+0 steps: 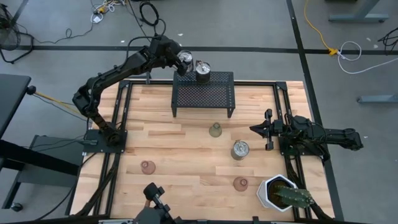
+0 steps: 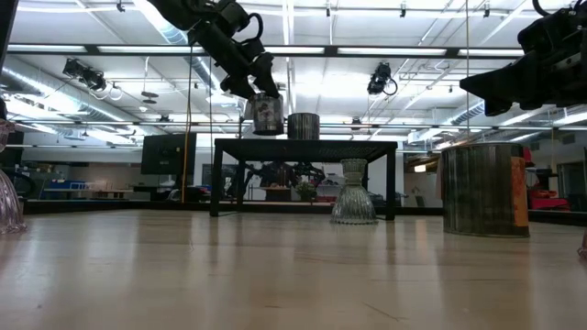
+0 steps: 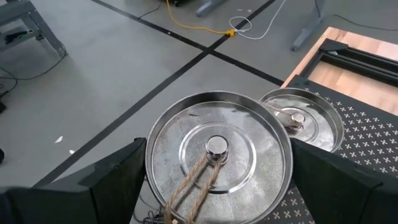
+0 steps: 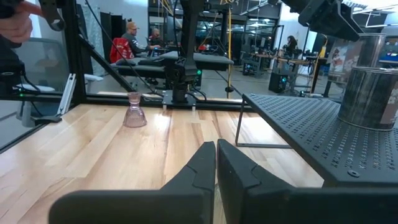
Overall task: Pick & Place candle stick holders
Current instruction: Put the bottom silver scented candle on the shelf, then put the left pink vase candle holder on the shelf
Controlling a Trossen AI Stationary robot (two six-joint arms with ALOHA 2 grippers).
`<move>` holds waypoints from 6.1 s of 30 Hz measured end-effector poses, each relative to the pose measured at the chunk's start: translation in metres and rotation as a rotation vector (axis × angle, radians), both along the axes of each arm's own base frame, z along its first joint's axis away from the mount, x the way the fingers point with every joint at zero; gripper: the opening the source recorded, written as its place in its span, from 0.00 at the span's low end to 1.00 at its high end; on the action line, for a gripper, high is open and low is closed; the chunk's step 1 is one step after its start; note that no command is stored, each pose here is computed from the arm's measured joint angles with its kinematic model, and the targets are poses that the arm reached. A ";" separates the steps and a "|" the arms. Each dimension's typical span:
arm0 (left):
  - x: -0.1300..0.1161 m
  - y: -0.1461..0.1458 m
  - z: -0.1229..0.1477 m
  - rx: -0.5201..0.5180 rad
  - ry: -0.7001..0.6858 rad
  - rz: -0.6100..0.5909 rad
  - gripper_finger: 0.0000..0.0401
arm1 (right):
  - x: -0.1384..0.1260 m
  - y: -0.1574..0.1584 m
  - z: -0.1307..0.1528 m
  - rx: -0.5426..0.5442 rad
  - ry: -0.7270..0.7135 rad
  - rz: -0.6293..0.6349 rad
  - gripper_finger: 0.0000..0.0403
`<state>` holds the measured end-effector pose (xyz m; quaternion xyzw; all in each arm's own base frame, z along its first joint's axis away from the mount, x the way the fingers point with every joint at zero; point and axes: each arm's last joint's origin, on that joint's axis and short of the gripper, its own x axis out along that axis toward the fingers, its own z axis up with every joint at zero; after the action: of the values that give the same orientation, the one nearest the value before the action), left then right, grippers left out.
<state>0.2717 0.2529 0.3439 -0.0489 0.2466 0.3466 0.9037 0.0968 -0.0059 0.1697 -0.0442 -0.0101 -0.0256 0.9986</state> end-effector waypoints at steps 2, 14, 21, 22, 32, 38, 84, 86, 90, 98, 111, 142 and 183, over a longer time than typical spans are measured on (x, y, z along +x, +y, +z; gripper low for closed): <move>0.000 0.000 0.000 -0.002 0.002 0.000 0.91 | 0.000 0.000 0.000 0.000 0.000 0.000 0.05; 0.000 0.000 0.000 -0.002 0.001 -0.003 0.91 | 0.000 0.000 0.000 0.000 0.000 0.000 0.05; 0.000 0.000 0.000 0.002 -0.003 -0.004 0.91 | 0.000 0.000 0.000 0.000 0.000 0.000 0.05; 0.000 0.000 0.000 0.002 -0.003 -0.003 0.91 | 0.000 0.000 0.000 0.000 0.000 0.000 0.05; 0.004 -0.003 -0.021 -0.022 -0.052 0.001 0.91 | 0.000 0.000 0.000 0.000 -0.001 0.000 0.05; 0.003 -0.004 -0.022 -0.024 -0.042 -0.003 0.91 | 0.000 0.000 0.000 0.000 0.000 0.000 0.05; 0.003 -0.011 -0.048 -0.035 0.067 -0.125 0.91 | 0.000 0.000 0.000 0.000 0.000 0.000 0.05; 0.003 -0.011 -0.048 -0.037 0.061 -0.121 0.91 | 0.000 0.000 0.000 0.000 0.000 0.000 0.05; 0.003 -0.011 -0.049 -0.041 0.059 -0.119 0.91 | 0.000 0.000 0.000 0.000 0.000 0.000 0.05; 0.002 -0.011 -0.049 -0.039 0.061 -0.116 0.91 | 0.000 0.000 0.000 0.000 0.000 0.000 0.05; 0.002 -0.010 -0.050 -0.023 0.085 -0.127 0.98 | 0.000 0.000 0.000 0.000 0.000 0.000 0.05; 0.002 -0.009 -0.049 0.033 0.125 -0.115 1.00 | 0.000 0.000 0.000 0.000 0.000 0.000 0.05; 0.005 -0.007 -0.033 0.047 0.055 -0.105 1.00 | 0.000 0.000 0.000 0.000 0.000 0.000 0.05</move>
<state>0.2765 0.2455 0.3107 -0.0051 0.2656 0.3054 0.9144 0.0968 -0.0059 0.1697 -0.0443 -0.0101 -0.0256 0.9986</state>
